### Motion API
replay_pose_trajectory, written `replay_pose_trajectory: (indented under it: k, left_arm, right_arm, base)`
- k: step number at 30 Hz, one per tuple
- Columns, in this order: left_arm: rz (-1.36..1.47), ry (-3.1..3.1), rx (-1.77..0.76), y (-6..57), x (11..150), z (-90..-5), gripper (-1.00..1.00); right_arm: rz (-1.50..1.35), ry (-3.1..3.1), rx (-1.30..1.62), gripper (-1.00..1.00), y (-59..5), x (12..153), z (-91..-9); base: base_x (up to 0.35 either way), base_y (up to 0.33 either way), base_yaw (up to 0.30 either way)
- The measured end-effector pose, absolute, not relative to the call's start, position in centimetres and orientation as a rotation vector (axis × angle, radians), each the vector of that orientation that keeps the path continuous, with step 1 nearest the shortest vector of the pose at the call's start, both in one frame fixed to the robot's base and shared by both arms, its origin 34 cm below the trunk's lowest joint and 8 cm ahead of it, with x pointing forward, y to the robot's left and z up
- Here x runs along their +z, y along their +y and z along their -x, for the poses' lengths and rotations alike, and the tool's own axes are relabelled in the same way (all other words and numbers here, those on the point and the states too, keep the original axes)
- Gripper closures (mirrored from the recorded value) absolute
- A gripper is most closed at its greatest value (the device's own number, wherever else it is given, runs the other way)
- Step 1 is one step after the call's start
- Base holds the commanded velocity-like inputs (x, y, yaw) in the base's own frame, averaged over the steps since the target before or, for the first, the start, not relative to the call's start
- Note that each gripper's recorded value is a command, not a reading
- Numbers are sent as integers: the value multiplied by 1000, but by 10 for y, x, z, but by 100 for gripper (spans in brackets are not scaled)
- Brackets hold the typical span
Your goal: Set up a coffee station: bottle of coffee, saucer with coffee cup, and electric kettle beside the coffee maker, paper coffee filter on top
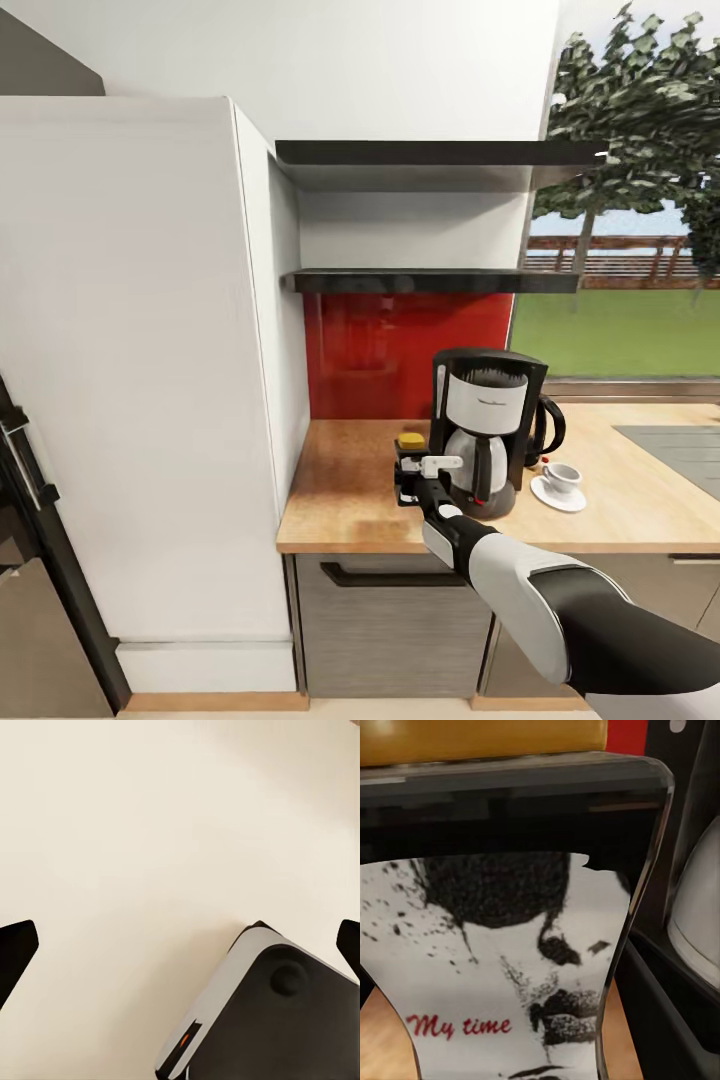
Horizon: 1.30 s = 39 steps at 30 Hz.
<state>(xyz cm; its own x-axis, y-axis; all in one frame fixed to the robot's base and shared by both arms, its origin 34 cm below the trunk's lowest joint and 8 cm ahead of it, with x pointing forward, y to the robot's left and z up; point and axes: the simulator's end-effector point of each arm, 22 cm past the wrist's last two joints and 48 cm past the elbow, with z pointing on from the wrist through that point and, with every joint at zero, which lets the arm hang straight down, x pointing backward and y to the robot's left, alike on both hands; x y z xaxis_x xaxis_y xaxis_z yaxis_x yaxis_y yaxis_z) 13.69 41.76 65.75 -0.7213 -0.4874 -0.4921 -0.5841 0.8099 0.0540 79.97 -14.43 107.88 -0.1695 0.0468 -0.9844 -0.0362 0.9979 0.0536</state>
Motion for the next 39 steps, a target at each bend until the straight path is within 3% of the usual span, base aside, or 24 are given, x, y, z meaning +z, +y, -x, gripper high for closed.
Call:
replay_pose_trajectory:
  k: [39]
  left_arm:
    - [807,2525,284,418,631,-151,-100]
  right_arm:
    - [-38,1749,54,100,-151,1044,-809]
  base:
    - [0,0,0]
